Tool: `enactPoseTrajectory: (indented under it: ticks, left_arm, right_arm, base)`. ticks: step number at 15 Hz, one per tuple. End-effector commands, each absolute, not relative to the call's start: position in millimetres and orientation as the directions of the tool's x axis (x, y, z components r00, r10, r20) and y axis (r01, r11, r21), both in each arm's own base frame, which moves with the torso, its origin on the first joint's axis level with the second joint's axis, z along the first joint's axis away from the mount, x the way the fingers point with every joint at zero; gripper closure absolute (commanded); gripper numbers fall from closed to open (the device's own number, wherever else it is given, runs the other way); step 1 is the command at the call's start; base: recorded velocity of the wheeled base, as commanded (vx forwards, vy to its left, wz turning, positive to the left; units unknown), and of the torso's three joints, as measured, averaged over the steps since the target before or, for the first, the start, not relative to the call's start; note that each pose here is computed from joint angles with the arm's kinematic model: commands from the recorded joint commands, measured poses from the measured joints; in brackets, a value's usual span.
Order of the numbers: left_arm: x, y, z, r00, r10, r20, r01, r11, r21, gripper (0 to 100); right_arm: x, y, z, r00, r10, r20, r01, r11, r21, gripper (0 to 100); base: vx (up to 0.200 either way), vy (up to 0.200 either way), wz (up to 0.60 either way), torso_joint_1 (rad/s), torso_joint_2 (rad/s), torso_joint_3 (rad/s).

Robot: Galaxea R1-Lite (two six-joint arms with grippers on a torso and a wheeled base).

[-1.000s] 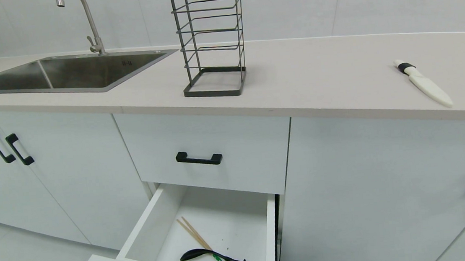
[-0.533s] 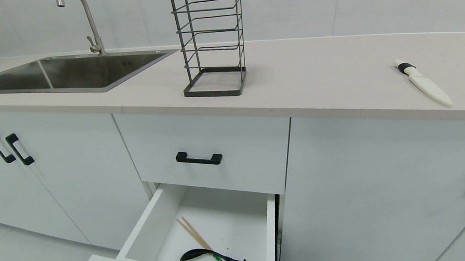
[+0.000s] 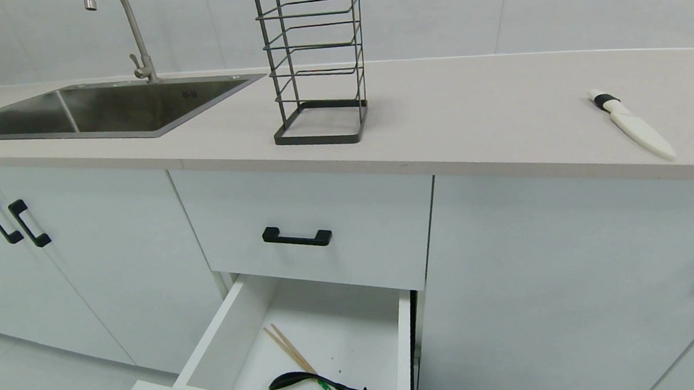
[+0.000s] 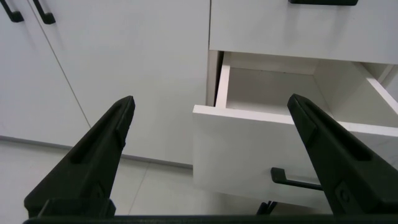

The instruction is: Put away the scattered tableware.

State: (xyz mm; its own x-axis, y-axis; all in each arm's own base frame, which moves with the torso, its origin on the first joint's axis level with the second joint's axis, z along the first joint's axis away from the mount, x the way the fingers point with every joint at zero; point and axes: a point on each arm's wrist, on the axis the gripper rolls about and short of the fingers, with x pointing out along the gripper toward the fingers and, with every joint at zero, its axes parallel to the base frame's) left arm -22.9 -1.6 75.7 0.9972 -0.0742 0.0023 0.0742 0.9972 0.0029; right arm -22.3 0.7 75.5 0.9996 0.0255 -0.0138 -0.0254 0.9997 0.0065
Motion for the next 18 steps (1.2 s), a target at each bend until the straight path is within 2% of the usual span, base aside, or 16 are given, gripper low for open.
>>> enactPoseTrajectory:
  ticks: [1,2,3,4,5,7,10,12,14,15,17,18]
  left_arm:
    - [-22.9,-1.7,80.9,0.996,-0.077,0.050,0.076,0.997,0.005,0]
    - [-25.0,-1.6,93.6,0.985,-0.075,0.158,0.075,0.997,0.006,0]
    - [-39.9,-1.9,146.8,0.867,-0.103,0.488,0.103,0.994,0.027,0]
    - [-42.3,-2.6,164.3,0.861,-0.138,0.489,0.134,0.990,0.043,0]
    - [-45.1,-2.7,168.8,0.876,-0.159,0.456,0.157,0.987,0.043,0]
    - [-41.0,-2.5,158.4,0.934,-0.237,0.267,0.238,0.971,0.029,0]
    - [-27.1,-4.4,143.7,0.948,-0.312,0.061,0.313,0.950,-0.007,0]
    - [-19.0,-5.0,141.1,0.946,-0.324,0.000,0.324,0.946,-0.021,0]
    - [-6.9,-7.0,143.5,0.920,-0.382,-0.081,0.380,0.924,-0.048,0]
    - [10.3,-9.2,141.6,0.879,-0.433,-0.197,0.422,0.901,-0.097,0]
    - [29.5,-10.6,138.1,0.837,-0.443,-0.320,0.417,0.896,-0.151,0]
    - [45.7,-12.2,133.0,0.787,-0.449,-0.423,0.406,0.893,-0.193,0]
  right_arm:
    - [-22.0,0.7,76.0,1.000,0.026,-0.017,-0.026,1.000,0.008,0]
    - [-22.0,0.7,76.0,0.999,0.028,-0.017,-0.027,1.000,0.010,0]
    - [-22.0,0.7,76.0,0.999,0.028,-0.017,-0.027,1.000,0.010,0]
    - [-22.0,0.7,76.0,1.000,0.026,-0.017,-0.026,1.000,0.010,0]
    - [-22.0,0.7,76.0,0.999,0.028,-0.017,-0.027,1.000,0.010,0]
    - [-22.0,0.7,76.0,0.999,0.028,-0.017,-0.027,1.000,0.011,0]
    - [-22.0,0.7,76.0,0.999,0.028,-0.017,-0.027,1.000,0.011,0]
    - [-21.8,0.7,75.6,0.999,0.028,-0.020,-0.027,1.000,0.011,0]
    - [-22.0,0.7,76.0,0.999,0.028,-0.017,-0.027,1.000,0.011,0]
    - [-21.9,0.7,75.6,0.999,0.028,-0.018,-0.027,1.000,0.011,0]
    - [-22.0,0.7,76.0,0.999,0.028,-0.017,-0.027,1.000,0.011,0]
    - [-22.0,0.7,76.0,0.999,0.028,-0.017,-0.027,1.000,0.011,0]
  base:
    - [0.000,0.000,0.00,0.000,0.00,0.000]
    - [0.000,0.000,0.00,0.000,0.00,0.000]
    - [0.000,0.000,0.00,0.000,0.00,0.000]
    - [0.000,0.000,0.00,0.000,0.00,0.000]
    - [0.000,0.000,0.00,0.000,0.00,0.000]
    - [0.000,0.000,0.00,0.000,0.00,0.000]
    - [0.000,0.000,0.00,0.000,0.00,0.000]
    - [0.000,0.000,0.00,0.000,0.00,0.000]
    - [0.000,0.000,0.00,0.000,0.00,0.000]
    - [0.000,0.000,0.00,0.000,0.00,0.000]
    - [0.000,0.000,0.00,0.000,0.00,0.000]
    - [0.000,0.000,0.00,0.000,0.00,0.000]
